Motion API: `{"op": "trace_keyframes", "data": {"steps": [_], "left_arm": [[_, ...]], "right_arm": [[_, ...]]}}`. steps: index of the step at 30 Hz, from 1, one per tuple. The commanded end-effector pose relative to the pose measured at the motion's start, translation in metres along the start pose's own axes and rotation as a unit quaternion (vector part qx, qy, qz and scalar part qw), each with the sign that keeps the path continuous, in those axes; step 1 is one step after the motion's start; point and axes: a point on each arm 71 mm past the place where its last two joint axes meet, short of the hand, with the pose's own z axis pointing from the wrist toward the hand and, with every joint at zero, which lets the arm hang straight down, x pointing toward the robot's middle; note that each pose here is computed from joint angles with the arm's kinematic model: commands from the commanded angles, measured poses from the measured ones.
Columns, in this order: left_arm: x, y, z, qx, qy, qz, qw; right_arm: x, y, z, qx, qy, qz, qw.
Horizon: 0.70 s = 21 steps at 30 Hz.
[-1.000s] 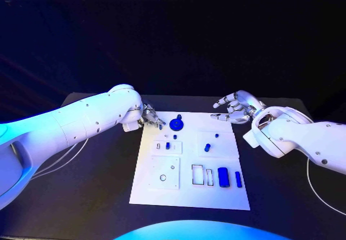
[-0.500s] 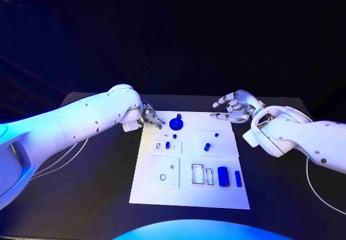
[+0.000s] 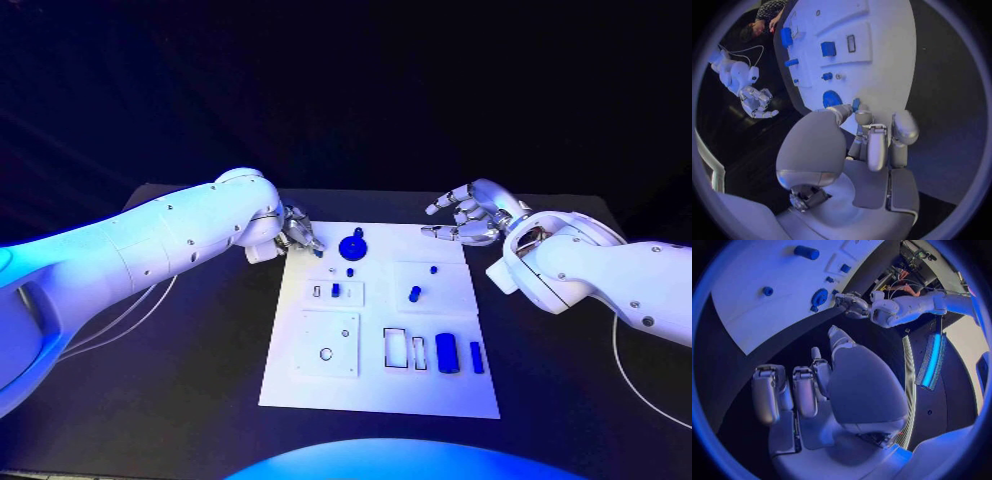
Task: Assemble the parts on the task board
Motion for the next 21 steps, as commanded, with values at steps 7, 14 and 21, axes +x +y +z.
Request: {"op": "trace_keyframes", "data": {"steps": [7,14,21], "left_arm": [[0.0009,0.0058,-0.0062,0.015,0.009,-0.044,0.999],[0.0052,0.0114,-0.0188,0.027,0.011,-0.061,0.998],[0.0149,0.0110,-0.0355,0.044,0.002,-0.060,0.997]], "right_arm": [[0.001,0.000,0.000,-0.005,0.005,-0.003,1.000],[0.000,-0.001,0.000,-0.004,0.004,-0.003,1.000],[-0.002,-0.002,-0.001,-0.002,0.003,-0.004,1.000]]}}
